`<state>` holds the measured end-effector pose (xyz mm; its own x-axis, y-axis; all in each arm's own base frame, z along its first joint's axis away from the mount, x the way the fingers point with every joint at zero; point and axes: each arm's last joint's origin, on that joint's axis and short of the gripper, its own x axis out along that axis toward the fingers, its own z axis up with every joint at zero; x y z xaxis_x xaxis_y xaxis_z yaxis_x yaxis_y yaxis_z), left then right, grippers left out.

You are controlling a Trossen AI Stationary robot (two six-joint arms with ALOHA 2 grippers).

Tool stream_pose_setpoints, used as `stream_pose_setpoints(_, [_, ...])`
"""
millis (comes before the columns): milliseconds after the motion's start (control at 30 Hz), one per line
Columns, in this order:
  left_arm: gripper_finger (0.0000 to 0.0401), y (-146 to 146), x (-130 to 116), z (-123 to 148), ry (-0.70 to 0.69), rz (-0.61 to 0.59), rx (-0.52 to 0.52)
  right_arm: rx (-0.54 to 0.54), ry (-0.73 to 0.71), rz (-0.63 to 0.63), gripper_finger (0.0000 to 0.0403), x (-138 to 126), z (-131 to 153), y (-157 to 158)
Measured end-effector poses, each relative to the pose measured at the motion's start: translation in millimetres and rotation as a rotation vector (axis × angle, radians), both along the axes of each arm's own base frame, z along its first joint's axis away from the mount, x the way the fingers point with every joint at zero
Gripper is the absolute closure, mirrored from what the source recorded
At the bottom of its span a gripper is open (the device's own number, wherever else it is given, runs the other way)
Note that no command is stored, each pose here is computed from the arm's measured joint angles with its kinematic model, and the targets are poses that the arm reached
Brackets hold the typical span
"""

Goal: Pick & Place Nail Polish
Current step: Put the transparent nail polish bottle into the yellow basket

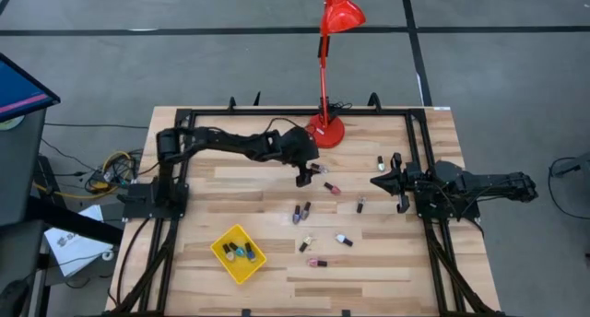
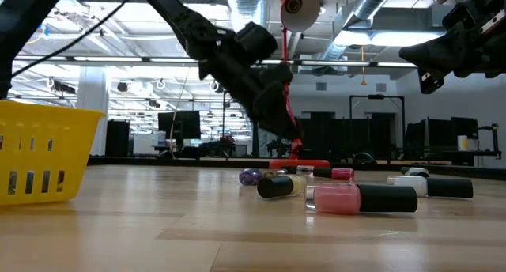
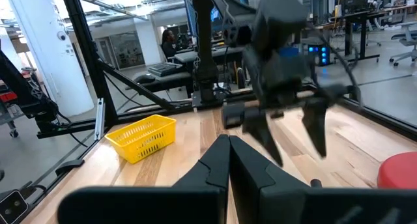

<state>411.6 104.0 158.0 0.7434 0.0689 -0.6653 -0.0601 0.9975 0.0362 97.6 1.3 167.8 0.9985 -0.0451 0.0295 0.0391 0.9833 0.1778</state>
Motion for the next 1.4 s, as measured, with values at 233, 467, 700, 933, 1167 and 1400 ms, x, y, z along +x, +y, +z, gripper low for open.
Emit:
stream_pose_setpoints(233, [0.0128, 3, 3, -22, 0.051, 0.080, 0.027, 0.000, 0.000, 0.000, 0.0403, 0, 0, 0])
stream_pose_setpoints(467, [0.0128, 10, 2, -23, 0.041, 0.074, 0.006, 0.000, 0.000, 0.000, 0.0403, 0, 0, 0])
stream_pose_setpoints(700, [0.0128, 11, 10, -45, 0.078, 0.048, -0.040, 0.000, -0.003, 0.000, 0.0403, 0, 0, 0])
stream_pose_setpoints(933, [0.0132, 10, 20, -51, 0.079, 0.059, -0.040, 0.000, 0.000, 0.004, 0.0403, 0, 0, 0])
stream_pose_setpoints(1167, [0.0185, 2, 20, -52, 0.100, 0.032, -0.022, 0.000, 0.000, 0.004, 0.0403, 0, 0, 0])
stream_pose_setpoints(1400, [0.0249, 0, 20, -53, 0.111, 0.033, -0.019, 0.000, 0.000, 0.004, 0.0403, 0, 0, 0])
